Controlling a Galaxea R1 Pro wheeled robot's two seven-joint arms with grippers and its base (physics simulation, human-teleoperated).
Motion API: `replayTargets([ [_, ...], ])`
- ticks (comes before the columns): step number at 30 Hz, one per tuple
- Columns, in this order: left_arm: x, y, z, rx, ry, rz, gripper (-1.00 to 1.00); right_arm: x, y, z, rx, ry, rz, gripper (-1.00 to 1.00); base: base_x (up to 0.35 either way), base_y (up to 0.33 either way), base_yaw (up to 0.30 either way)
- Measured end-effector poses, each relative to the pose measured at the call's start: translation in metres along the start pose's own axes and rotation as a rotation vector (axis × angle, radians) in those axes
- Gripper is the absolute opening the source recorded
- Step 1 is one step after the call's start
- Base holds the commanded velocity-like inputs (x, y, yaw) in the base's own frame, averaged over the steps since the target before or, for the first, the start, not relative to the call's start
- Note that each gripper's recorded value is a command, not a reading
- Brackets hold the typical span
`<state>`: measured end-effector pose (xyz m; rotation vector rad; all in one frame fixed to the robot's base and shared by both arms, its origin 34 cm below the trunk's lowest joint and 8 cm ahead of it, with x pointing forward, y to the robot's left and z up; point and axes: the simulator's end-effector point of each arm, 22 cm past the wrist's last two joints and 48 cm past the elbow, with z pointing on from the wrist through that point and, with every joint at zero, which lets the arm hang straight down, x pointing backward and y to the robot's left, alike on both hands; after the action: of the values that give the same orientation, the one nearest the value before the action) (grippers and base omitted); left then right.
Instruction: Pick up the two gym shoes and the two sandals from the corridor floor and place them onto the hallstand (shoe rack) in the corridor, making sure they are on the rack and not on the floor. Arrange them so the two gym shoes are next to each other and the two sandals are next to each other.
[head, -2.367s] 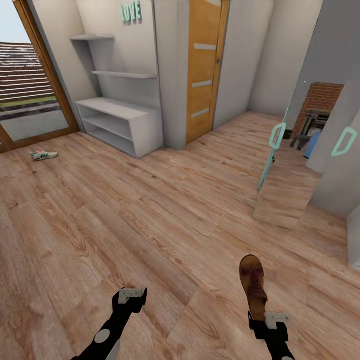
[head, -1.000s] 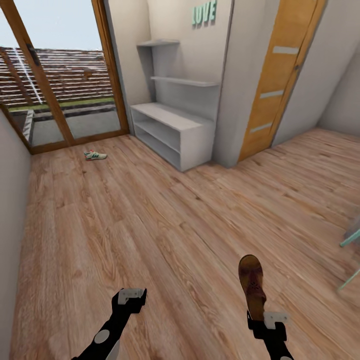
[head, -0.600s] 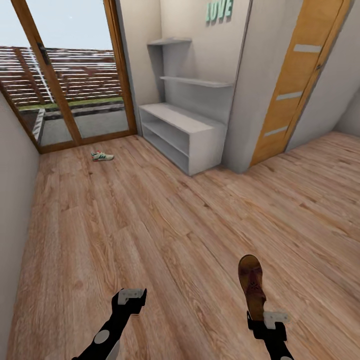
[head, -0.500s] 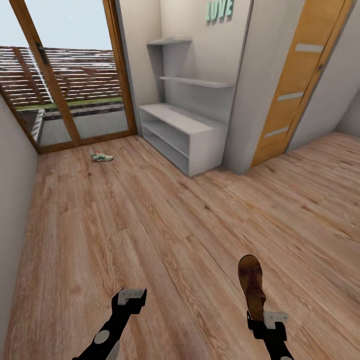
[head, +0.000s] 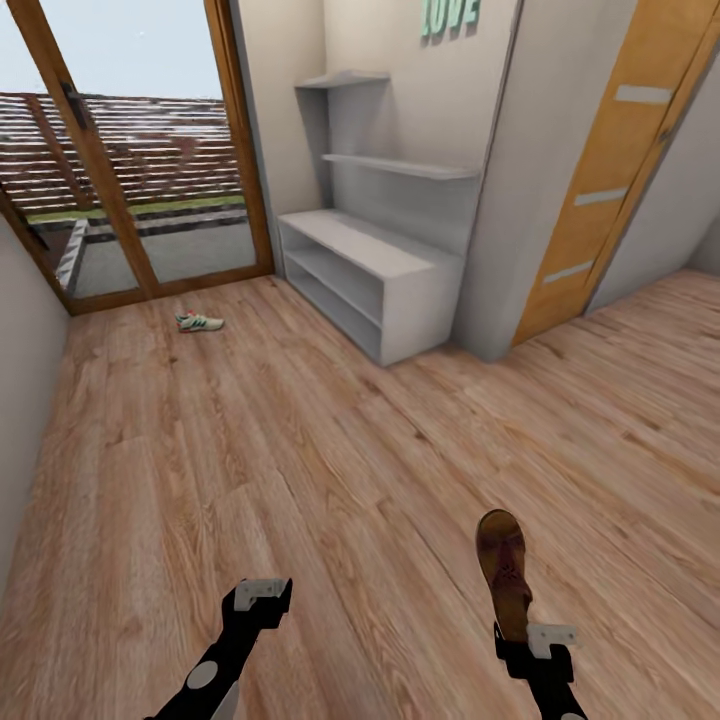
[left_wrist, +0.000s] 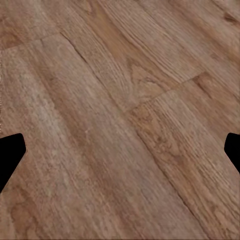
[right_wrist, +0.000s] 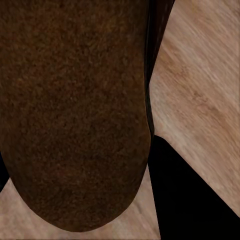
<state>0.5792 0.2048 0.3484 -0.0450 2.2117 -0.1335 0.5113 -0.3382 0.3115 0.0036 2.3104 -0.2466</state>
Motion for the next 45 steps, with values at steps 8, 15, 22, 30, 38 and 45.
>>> replayTargets([
  [8,-0.0002,0.0004,0.0000,-0.001,-0.001,0.000,1.00,-0.0002,0.0003,0.0000,0.000,-0.001,0.002,-1.00,0.341,0.000,0.259],
  [15,-0.0001,0.0005,0.0000,-0.001,-0.001,0.000,1.00,0.0001,-0.0002,0.0000,0.004,0.000,0.006,-1.00,0.341,0.000,0.275],
  [22,0.0025,0.0008,0.0003,-0.001,0.003,0.000,1.00,0.0027,-0.0002,0.0002,0.005,0.005,0.006,-1.00,0.341,0.000,0.254],
  [30,0.0061,0.0011,0.0008,-0.002,0.010,-0.001,1.00,0.0063,0.0006,0.0005,0.003,0.013,0.004,-1.00,0.341,0.000,0.240],
  [38,0.0074,0.0018,0.0009,-0.002,0.013,0.000,1.00,0.0077,-0.0002,0.0007,0.002,0.016,0.002,-1.00,0.341,0.000,0.044],
  [45,0.0075,0.0022,0.0009,-0.003,0.013,-0.002,1.00,0.0078,-0.0003,0.0007,0.002,0.016,0.001,-1.00,0.341,0.000,0.001],
])
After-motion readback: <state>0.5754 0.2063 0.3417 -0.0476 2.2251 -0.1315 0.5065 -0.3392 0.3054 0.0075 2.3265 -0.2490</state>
